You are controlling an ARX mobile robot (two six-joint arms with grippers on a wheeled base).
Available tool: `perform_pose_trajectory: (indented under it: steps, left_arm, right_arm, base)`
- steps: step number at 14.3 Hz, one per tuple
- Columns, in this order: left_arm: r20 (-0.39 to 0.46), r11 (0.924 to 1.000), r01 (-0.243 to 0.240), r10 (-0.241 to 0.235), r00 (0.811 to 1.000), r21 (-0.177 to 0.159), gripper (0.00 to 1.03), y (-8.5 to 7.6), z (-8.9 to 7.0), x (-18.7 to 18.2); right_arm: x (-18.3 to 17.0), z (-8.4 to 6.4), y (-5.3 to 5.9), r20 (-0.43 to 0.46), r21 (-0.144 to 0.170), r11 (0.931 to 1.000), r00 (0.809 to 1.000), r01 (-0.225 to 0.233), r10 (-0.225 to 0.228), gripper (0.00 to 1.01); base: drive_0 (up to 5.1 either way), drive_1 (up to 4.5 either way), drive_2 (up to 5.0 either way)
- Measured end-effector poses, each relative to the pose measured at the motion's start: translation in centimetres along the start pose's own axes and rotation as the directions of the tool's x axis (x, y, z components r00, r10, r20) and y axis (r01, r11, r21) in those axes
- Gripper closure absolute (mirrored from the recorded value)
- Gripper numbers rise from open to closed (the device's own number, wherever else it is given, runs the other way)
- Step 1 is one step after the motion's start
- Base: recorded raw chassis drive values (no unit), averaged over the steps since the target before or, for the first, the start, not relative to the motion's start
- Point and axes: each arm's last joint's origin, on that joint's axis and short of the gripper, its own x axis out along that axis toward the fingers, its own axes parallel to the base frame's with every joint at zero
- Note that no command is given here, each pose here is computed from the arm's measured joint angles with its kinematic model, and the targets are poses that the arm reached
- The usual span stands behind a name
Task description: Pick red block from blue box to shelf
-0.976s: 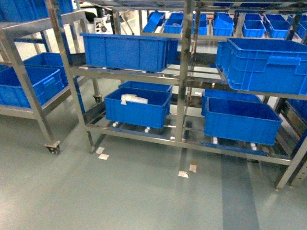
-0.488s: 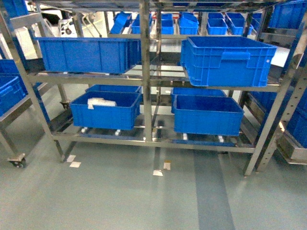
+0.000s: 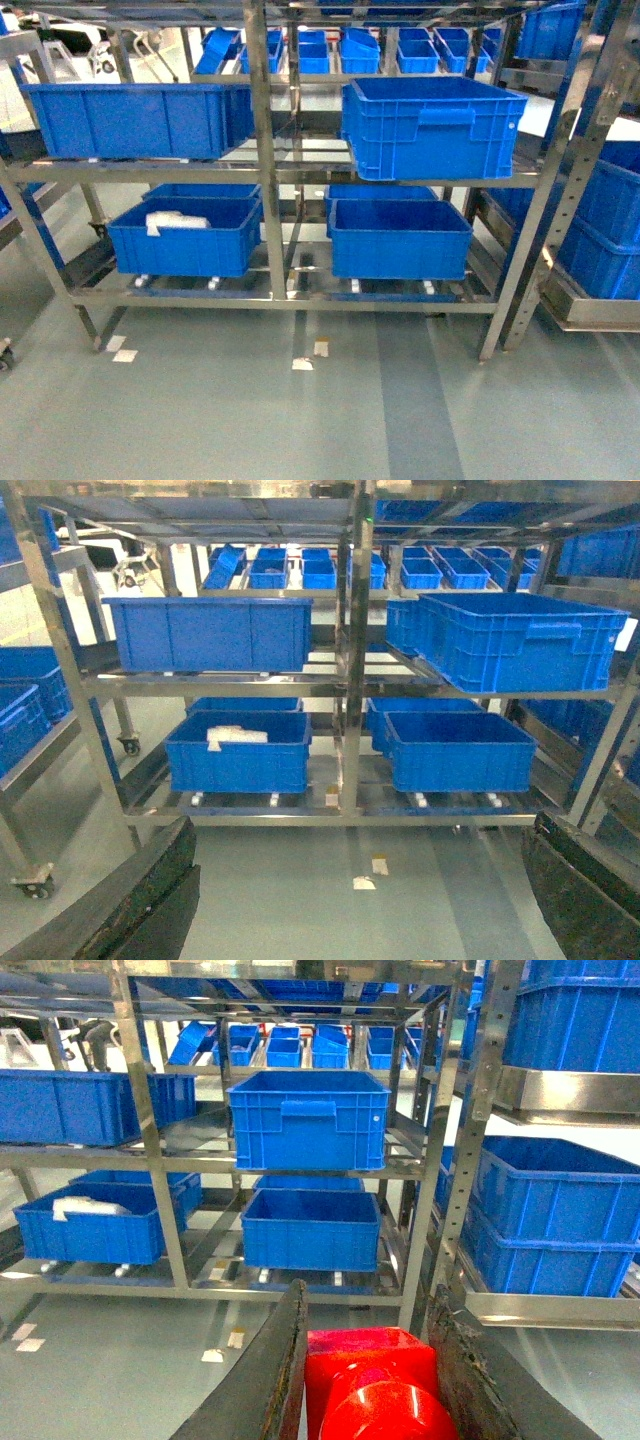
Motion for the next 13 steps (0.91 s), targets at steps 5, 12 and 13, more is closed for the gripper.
perform_pose_trajectory:
  steps: [5, 12, 13]
  left_arm:
    - [-0.001, 1.0000, 0.003, -0.003, 1.000, 0.000, 0.05, -0.01, -0.01, 0.00]
    - [-0.001, 1.0000, 0.002, -0.002, 1.000, 0.000, 0.05, -0.01, -0.01, 0.00]
    - [0.003, 1.0000, 0.002, -0.002, 1.000, 0.000, 0.05, 0.00, 0.03, 0.00]
  right_arm:
    - [0.00, -0.03, 0.00, -0.003, 0.000, 1.0000, 1.000, 0.000, 0.000, 0.73]
    - [0.00, -0.06, 0.00, -0.006, 0.000, 1.0000, 1.000, 0.000, 0.000, 0.73]
    - [0.00, 0.00, 0.00, 0.000, 0.000, 1.0000, 1.000, 0.000, 0.000, 0.73]
  base:
    - [0.1, 4.24, -4.0]
    - [0.0, 4.20, -4.1]
    - [0.1, 4.19, -4.1]
